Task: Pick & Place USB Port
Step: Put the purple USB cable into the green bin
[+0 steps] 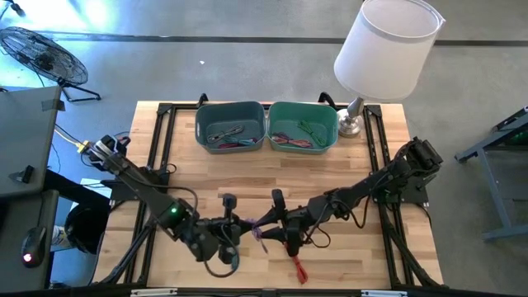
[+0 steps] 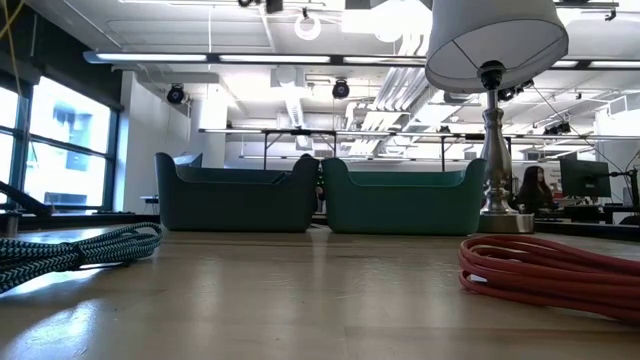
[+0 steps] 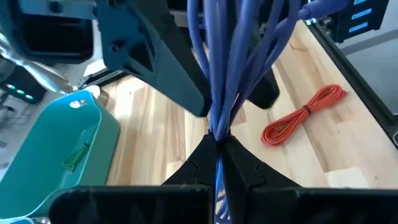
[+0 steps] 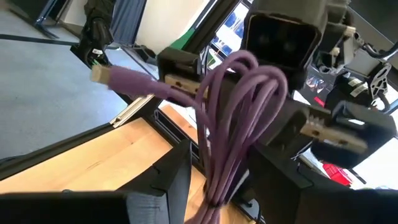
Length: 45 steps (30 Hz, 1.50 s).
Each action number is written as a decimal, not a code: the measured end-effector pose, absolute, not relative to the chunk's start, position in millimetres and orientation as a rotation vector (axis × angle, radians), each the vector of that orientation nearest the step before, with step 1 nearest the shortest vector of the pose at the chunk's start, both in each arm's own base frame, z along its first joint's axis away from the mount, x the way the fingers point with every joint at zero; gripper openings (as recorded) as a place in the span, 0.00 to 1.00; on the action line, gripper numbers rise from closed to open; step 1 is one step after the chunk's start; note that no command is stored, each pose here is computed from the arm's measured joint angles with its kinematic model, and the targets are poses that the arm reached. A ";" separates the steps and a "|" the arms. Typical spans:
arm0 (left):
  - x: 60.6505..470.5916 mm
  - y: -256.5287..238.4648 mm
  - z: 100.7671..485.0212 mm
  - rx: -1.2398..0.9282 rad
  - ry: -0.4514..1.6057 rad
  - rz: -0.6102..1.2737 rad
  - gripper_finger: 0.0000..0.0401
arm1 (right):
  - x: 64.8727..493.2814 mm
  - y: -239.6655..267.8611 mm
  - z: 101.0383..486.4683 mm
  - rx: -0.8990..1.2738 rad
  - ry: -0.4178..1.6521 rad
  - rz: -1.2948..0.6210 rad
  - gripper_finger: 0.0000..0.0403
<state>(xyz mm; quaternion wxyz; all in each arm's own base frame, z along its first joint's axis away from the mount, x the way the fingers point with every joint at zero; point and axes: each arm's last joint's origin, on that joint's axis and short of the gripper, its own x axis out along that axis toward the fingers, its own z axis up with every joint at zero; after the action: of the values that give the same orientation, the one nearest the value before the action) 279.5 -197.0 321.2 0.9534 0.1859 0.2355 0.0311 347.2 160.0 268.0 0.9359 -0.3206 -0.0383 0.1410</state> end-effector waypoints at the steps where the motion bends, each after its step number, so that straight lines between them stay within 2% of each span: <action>1: 282.6 -195.1 320.1 0.371 0.483 0.059 0.01 | 347.3 159.9 268.1 -0.655 -0.079 0.288 0.36; 5: 291.7 -188.1 315.2 0.363 0.507 0.052 0.01 | 347.4 159.7 267.3 -0.655 -0.068 0.288 0.35; 7: 294.3 -185.5 314.1 0.360 0.514 0.053 0.01 | 347.4 159.4 266.3 -0.660 -0.051 0.269 0.31; 9: 294.3 -185.2 313.4 0.363 0.518 0.054 0.01 | 347.7 158.2 265.0 -0.675 -0.025 0.234 0.23; 11: 294.3 -184.9 313.4 0.376 0.518 0.061 0.01 | 347.8 157.7 263.6 -0.700 0.000 0.212 0.10; 13: 294.3 -184.9 312.9 0.387 0.519 0.063 0.01 | 347.7 157.3 262.6 -0.719 0.014 0.203 0.05; 18: 294.5 -185.3 312.9 0.383 0.519 0.055 0.06 | 347.3 157.5 261.7 -0.708 0.029 0.197 0.04; 30: 294.0 -185.9 313.2 0.377 0.521 0.042 0.34 | 346.7 156.3 255.3 -0.712 0.096 0.178 0.04; 35: 292.9 -184.3 311.5 0.378 0.541 0.055 0.41 | 343.1 154.9 253.6 -0.843 0.203 -0.086 0.04; 38: 291.1 -182.1 309.4 0.365 0.571 0.070 0.42 | 340.8 147.3 251.9 -0.951 0.327 -0.321 0.04; 42: 284.1 -181.8 302.9 0.368 0.647 0.070 0.42 | 343.4 120.8 253.2 -1.087 0.523 -0.639 0.04; 45: 281.7 -175.5 299.0 0.414 0.696 0.115 0.42 | 345.6 93.0 255.7 -1.134 0.647 -0.758 0.04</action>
<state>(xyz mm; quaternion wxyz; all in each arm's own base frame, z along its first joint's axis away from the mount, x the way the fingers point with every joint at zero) 281.7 -175.5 299.0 0.9175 0.2013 0.3383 0.0560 345.6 93.0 255.7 0.7285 -0.5145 0.2937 -0.3440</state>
